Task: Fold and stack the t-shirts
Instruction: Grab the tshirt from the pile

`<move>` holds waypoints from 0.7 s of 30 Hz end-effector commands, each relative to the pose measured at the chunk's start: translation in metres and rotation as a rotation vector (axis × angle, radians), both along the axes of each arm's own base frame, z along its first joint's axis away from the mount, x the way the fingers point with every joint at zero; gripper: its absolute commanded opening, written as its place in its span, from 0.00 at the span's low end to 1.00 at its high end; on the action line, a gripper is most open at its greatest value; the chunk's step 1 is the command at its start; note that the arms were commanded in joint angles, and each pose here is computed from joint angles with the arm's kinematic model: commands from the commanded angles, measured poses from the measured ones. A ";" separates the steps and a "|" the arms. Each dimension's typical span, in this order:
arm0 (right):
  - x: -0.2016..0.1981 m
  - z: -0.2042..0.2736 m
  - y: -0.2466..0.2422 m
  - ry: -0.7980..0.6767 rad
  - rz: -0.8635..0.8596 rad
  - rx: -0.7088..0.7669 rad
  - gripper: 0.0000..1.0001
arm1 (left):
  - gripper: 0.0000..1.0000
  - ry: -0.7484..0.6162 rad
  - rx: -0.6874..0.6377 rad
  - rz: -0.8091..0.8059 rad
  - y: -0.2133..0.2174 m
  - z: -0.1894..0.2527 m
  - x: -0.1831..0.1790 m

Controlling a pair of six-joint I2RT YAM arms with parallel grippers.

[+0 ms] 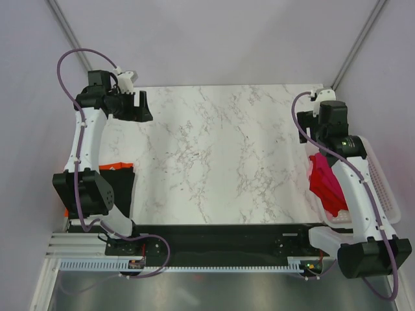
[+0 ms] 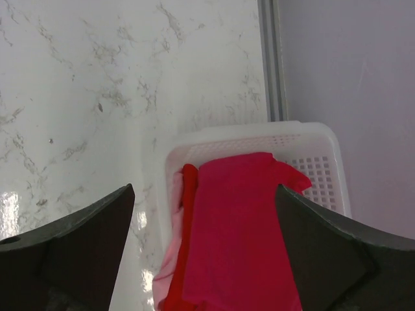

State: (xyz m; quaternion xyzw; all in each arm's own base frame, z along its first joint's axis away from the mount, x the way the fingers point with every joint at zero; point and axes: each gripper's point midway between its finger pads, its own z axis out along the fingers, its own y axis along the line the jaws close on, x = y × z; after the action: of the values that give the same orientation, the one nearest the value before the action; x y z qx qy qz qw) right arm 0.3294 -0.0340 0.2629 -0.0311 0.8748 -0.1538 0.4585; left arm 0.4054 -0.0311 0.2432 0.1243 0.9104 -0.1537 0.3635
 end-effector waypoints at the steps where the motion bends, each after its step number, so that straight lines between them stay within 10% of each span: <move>1: -0.024 0.002 -0.012 0.021 -0.008 -0.027 0.98 | 0.92 0.005 -0.046 -0.045 -0.012 0.006 -0.009; 7: -0.061 -0.014 -0.019 0.172 0.039 -0.057 0.85 | 0.73 0.013 0.023 -0.087 -0.011 -0.001 -0.004; 21: -0.091 -0.070 -0.005 0.549 0.138 0.046 0.64 | 0.72 0.002 0.060 -0.141 -0.022 -0.004 -0.006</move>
State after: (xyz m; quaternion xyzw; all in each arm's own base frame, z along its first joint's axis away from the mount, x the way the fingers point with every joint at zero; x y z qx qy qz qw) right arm 0.2398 -0.0394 0.1884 -0.1118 0.9637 -0.0905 0.2250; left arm 0.3957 -0.0540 0.2275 0.1795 0.9129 -0.1620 0.3287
